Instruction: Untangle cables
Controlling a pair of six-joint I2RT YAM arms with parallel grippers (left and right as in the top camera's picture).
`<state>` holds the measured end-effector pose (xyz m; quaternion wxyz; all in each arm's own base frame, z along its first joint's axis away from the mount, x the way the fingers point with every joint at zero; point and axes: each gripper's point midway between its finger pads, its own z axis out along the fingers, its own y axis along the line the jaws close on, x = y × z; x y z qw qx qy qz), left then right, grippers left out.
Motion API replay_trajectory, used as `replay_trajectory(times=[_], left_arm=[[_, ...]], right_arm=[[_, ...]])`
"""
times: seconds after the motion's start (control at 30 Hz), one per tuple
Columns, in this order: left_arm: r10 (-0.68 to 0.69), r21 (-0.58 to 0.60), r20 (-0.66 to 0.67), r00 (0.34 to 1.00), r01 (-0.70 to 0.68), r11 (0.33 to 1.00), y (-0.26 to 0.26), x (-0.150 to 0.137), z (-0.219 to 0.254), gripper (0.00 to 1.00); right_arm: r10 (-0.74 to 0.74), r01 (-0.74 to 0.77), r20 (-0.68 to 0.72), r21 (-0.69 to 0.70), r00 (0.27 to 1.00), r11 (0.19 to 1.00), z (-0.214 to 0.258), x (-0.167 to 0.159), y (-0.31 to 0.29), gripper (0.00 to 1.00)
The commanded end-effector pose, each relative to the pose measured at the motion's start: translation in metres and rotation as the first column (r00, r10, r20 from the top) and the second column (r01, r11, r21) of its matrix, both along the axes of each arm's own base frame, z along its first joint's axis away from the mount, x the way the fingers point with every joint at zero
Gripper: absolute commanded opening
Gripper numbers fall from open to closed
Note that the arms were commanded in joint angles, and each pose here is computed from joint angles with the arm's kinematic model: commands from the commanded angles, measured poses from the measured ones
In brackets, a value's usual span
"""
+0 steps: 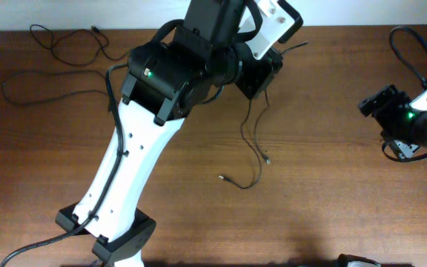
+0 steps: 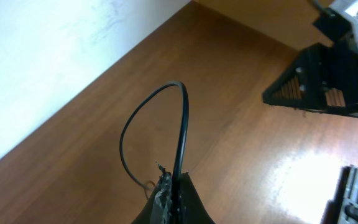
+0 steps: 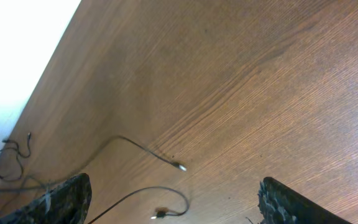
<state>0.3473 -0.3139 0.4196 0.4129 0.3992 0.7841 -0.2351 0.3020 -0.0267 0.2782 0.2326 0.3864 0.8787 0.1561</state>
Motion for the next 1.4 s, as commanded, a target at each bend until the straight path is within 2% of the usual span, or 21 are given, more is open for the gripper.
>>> replay_trajectory(times=[0.0, 0.07, 0.1, 0.23, 0.3, 0.4, 0.5, 0.57, 0.77, 0.83, 0.93, 0.97, 1.1, 1.17, 1.3, 1.37], left_arm=[[0.04, -0.023, 0.038, 0.998, -0.039, 0.999, 0.007, 0.004, 0.014, 0.0], [0.041, -0.037, 0.059, 0.997, -0.039, 0.999, 0.005, 0.006, 0.019, 0.0], [0.049, -0.044, 0.076, 0.996, -0.046, 0.998, 0.005, 0.009, 0.022, 0.0], [0.162, -0.015, 0.138, 0.977, -0.161, 0.987, 0.019, 0.028, 0.026, 0.0], [0.192, -0.046, 0.078, 0.978, -0.188, 0.981, 0.019, 0.026, 0.024, 0.0], [0.271, -0.09, -0.048, 0.961, -0.274, 0.957, 0.024, 0.026, 0.017, 0.0], [0.328, -0.075, -0.107, 0.939, -0.336, 0.939, 0.041, 0.032, 0.009, 0.0], [0.402, -0.052, -0.166, 0.901, -0.415, 0.908, 0.067, 0.041, -0.001, 0.0], [0.625, 0.044, -0.306, 0.718, -0.645, 0.763, 0.163, 0.063, -0.029, 0.0], [0.705, 0.101, -0.329, 0.628, -0.719, 0.688, 0.209, 0.066, -0.04, 0.0], [0.815, 0.195, -0.296, 0.498, -0.804, 0.562, 0.263, 0.064, -0.052, 0.0], [0.857, 0.238, -0.276, 0.435, -0.833, 0.499, 0.287, 0.061, -0.057, 0.0], [0.942, 0.354, -0.202, 0.267, -0.877, 0.324, 0.347, 0.046, -0.068, 0.02], [0.965, 0.394, -0.158, 0.21, -0.883, 0.256, 0.371, 0.041, -0.071, 0.0], [0.982, 0.454, -0.141, 0.129, -0.873, 0.18, 0.405, 0.034, -0.086, 0.04], [0.995, 0.502, -0.089, 0.053, -0.86, 0.091, 0.432, 0.029, -0.097, 0.03]], right_arm=[[-0.002, 0.002, 0.002, -0.026, 1.0, 1.0, 0.002, 0.0, -0.003, 0.87], [-0.002, 0.002, -0.001, -0.025, 1.0, 1.0, 0.002, -0.001, -0.003, 0.88], [-0.002, 0.002, -0.003, -0.025, 1.0, 1.0, 0.001, -0.001, -0.003, 0.92], [-0.001, 0.001, -0.023, -0.021, 1.0, 1.0, -0.003, -0.001, -0.002, 0.93], [-0.002, 0.001, -0.037, -0.018, 0.999, 1.0, -0.008, 0.0, -0.003, 0.93], [-0.001, 0.001, -0.063, -0.012, 0.998, 1.0, -0.015, 0.001, -0.003, 0.99], [-0.001, 0.0, -0.088, -0.007, 0.996, 1.0, -0.021, 0.002, -0.003, 0.99], [0.0, 0.0, -0.113, -0.002, 0.994, 1.0, -0.025, 0.001, -0.003, 1.0], [0.0, 0.0, -0.129, 0.001, 0.992, 1.0, -0.029, 0.001, -0.003, 1.0], [-0.001, 0.001, -0.129, 0.001, 0.992, 1.0, -0.029, 0.001, -0.003, 1.0], [-0.001, 0.001, -0.13, 0.001, 0.992, 1.0, -0.029, 0.0, -0.003, 1.0], [0.0, 0.0, -0.129, 0.001, 0.992, 1.0, -0.029, 0.001, -0.003, 1.0], [-0.001, 0.001, -0.129, 0.001, 0.992, 1.0, -0.029, 0.001, -0.003, 1.0], [-0.001, 0.001, -0.129, 0.001, 0.992, 1.0, -0.029, 0.001, -0.003, 1.0], [-0.001, 0.001, -0.126, 0.0, 0.992, 1.0, -0.029, 0.001, -0.003, 1.0], [-0.001, 0.001, -0.126, 0.0, 0.992, 1.0, -0.029, 0.001, -0.003, 0.99]])
